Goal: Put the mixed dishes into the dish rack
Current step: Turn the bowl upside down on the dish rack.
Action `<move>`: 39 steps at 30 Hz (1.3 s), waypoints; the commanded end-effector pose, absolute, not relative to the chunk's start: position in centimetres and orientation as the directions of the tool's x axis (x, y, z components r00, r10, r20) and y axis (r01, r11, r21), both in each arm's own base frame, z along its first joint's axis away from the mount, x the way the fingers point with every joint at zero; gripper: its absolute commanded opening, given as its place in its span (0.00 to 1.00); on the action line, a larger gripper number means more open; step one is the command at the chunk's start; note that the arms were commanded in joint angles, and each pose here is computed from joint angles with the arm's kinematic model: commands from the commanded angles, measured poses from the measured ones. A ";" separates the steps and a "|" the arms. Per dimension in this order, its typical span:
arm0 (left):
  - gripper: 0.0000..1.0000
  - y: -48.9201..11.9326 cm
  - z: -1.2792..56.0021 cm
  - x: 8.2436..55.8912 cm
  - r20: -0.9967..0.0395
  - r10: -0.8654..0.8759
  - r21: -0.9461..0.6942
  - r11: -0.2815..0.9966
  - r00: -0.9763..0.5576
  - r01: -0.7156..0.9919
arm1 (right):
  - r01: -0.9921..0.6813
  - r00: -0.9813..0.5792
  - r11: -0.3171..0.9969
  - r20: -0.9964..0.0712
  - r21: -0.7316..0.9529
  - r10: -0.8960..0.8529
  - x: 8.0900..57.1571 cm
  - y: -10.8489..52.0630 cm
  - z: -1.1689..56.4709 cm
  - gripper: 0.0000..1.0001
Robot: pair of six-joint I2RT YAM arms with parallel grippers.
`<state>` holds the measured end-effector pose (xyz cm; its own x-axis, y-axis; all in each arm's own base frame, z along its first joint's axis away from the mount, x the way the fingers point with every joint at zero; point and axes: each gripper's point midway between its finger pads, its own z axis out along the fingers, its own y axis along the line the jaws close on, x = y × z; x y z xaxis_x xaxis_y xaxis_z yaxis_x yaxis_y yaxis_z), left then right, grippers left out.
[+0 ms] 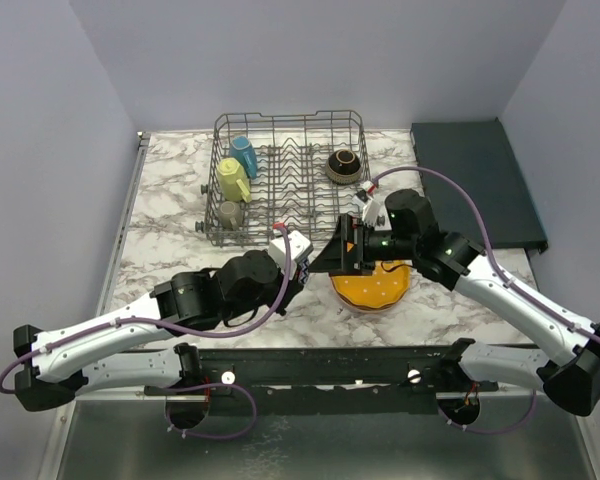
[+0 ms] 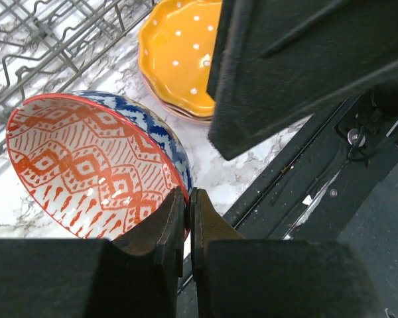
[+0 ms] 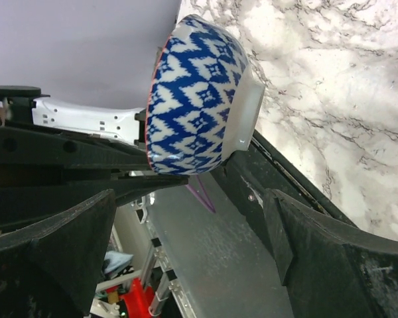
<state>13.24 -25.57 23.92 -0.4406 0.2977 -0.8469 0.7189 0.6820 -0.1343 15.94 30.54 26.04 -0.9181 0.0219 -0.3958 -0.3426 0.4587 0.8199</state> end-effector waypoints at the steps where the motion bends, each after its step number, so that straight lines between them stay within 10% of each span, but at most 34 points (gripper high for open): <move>1: 0.00 -26.7 26.5 13.4 -0.908 0.248 -0.120 0.621 -0.339 0.775 | -0.308 -0.932 0.421 -0.360 0.853 0.046 16.3 31.5 26.7 1.00; 39: 0.00 -27.3 27.0 13.7 -0.929 0.177 -0.150 0.620 -0.324 0.770 | -0.283 -0.947 0.359 -0.318 0.889 0.040 17.7 33.9 26.9 0.89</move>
